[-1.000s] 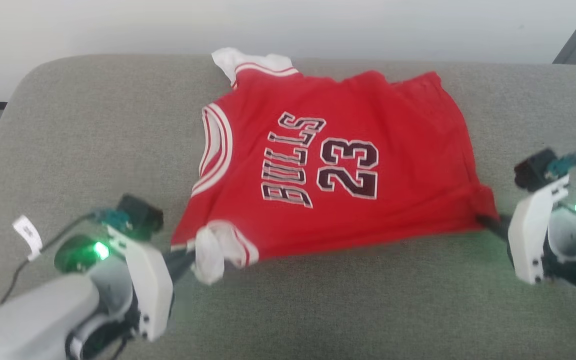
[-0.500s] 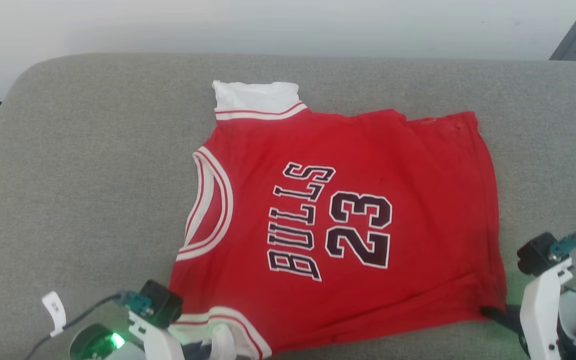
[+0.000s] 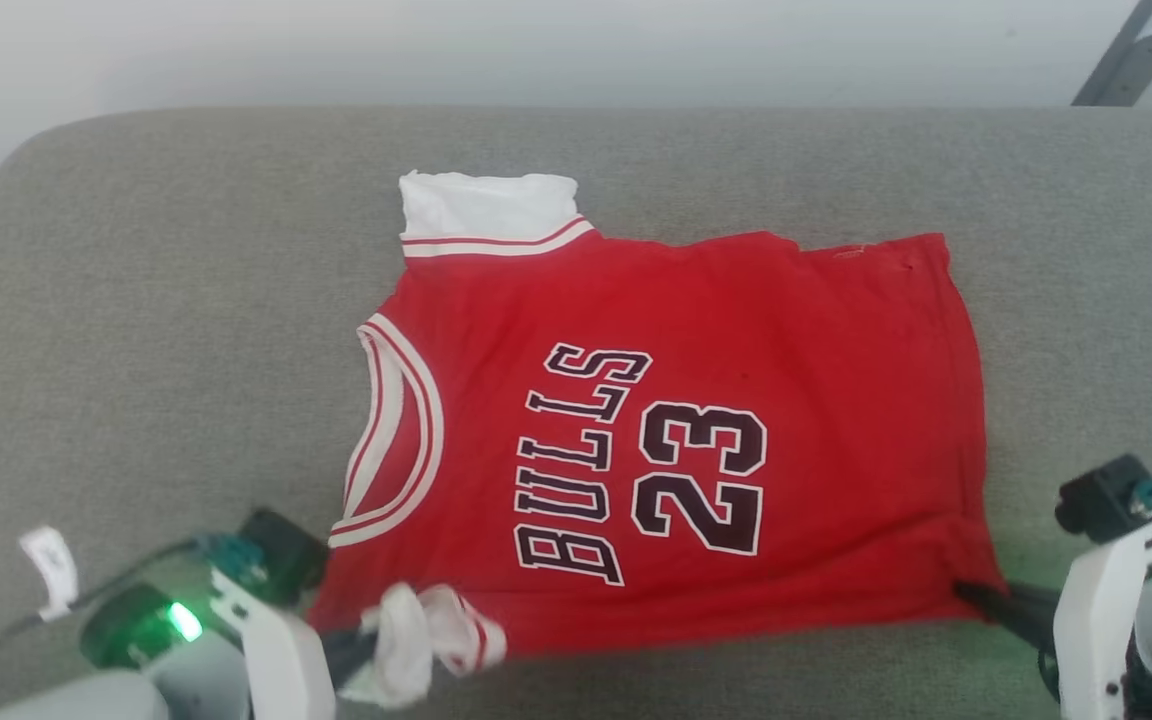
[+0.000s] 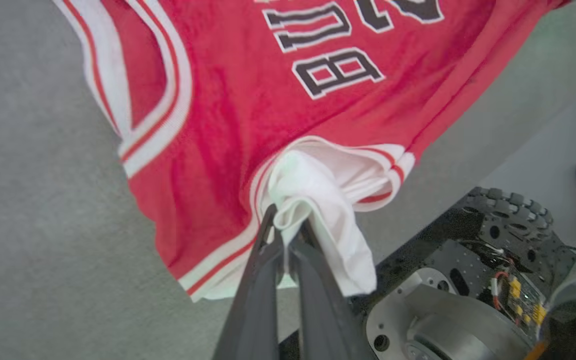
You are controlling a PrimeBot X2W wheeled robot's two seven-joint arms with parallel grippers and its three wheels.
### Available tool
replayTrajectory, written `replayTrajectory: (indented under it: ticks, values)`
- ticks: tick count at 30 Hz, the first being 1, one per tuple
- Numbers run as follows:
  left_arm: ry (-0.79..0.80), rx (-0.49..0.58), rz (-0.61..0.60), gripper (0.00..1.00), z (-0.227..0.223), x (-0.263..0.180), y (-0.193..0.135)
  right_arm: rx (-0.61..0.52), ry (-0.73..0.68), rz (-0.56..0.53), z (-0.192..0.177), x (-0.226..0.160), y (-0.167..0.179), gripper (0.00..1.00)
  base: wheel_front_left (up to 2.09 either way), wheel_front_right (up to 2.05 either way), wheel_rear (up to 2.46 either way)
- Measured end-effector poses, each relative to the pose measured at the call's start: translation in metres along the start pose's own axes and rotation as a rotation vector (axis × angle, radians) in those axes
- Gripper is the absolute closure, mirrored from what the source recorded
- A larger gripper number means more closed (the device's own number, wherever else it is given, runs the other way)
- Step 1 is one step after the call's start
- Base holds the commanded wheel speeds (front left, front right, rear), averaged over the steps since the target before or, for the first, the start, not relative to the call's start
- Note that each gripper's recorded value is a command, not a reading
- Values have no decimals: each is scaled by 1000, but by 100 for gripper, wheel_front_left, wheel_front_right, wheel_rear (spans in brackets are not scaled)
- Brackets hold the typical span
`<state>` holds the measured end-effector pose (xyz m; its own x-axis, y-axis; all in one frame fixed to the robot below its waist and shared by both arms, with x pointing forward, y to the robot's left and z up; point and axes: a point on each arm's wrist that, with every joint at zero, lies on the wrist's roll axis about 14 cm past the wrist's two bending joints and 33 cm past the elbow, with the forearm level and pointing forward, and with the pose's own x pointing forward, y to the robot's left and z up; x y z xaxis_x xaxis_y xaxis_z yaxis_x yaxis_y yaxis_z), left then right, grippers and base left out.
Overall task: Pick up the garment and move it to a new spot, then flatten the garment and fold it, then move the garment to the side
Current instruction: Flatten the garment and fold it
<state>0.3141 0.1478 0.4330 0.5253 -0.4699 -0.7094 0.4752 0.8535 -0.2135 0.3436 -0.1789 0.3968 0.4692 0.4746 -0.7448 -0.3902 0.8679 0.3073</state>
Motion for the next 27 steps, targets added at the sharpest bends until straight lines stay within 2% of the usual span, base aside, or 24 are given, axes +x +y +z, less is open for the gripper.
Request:
replayTrajectory:
  ticks: [8, 13, 20, 27]
  values:
    - [-93, 203, 37, 100, 75, 3, 27, -21, -166, -58, 47, -11, -6, 100, 0, 0, 0]
    - [-115, 267, 40, 100, 108, 22, 44, -25, -211, -91, 69, -5, -12, 100, 0, 0, 0]
    - [-91, 259, 22, 100, 123, 62, 65, -35, -208, -132, 83, 15, -21, 100, 0, 0, 0]
    - [-17, 207, 41, 100, 106, 97, 83, -27, -166, -145, 82, 38, -26, 100, 0, 0, 0]
